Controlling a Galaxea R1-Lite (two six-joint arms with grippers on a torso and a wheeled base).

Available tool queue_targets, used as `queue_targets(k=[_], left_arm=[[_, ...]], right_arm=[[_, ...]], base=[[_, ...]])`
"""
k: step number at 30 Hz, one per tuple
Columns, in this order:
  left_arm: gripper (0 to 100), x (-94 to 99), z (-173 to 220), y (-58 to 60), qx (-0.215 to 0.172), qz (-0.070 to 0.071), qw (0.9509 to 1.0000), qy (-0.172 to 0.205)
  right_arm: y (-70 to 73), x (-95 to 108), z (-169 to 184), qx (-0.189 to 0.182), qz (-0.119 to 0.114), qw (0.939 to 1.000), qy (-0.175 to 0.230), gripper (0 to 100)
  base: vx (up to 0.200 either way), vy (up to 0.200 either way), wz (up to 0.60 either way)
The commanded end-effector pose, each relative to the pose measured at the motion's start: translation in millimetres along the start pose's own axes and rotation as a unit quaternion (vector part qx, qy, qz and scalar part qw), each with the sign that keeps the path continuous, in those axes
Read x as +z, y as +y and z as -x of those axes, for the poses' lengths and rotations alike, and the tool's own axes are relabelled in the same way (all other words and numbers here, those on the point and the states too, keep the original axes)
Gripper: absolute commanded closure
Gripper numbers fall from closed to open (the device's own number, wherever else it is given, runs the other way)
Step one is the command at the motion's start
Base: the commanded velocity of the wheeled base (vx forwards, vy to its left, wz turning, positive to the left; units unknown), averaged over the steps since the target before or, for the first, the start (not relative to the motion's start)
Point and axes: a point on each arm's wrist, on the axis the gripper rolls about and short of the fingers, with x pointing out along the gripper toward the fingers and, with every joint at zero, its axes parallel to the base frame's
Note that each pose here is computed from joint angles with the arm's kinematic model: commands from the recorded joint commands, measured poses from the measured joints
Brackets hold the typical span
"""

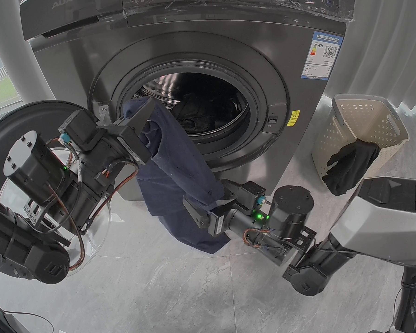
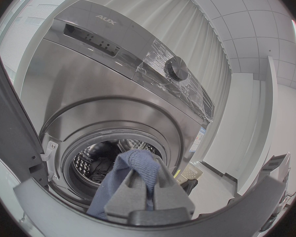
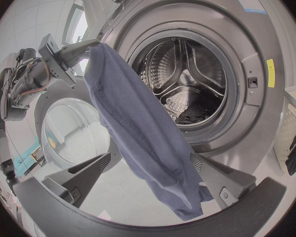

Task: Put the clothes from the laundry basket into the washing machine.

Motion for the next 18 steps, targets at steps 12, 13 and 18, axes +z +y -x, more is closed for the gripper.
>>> queue_targets(k=[12,13,18], left_arm=[[100,4.1,0.0,-1.0,-0.002,0.001,1.0,-0.007],[100,3.9,0.3,-0.9,-0.002,0.001,1.0,-0.006],[100,3.9,0.3,-0.9,-0.002,0.001,1.0,-0.006]], right_arm=[[-10.2,-29.0,-51.0,-0.008,0.002,0.9998,-0.018,0],[-12.8,-27.8,-51.8,-0.012,0.003,0.9997,-0.021,0],[-37.8,-19.6,-49.9,-0.043,0.013,0.9985,-0.029,0]], base=[[0.0,0.0,0.0],[0.0,0.0,0.0],[0.0,0.0,0.0]])
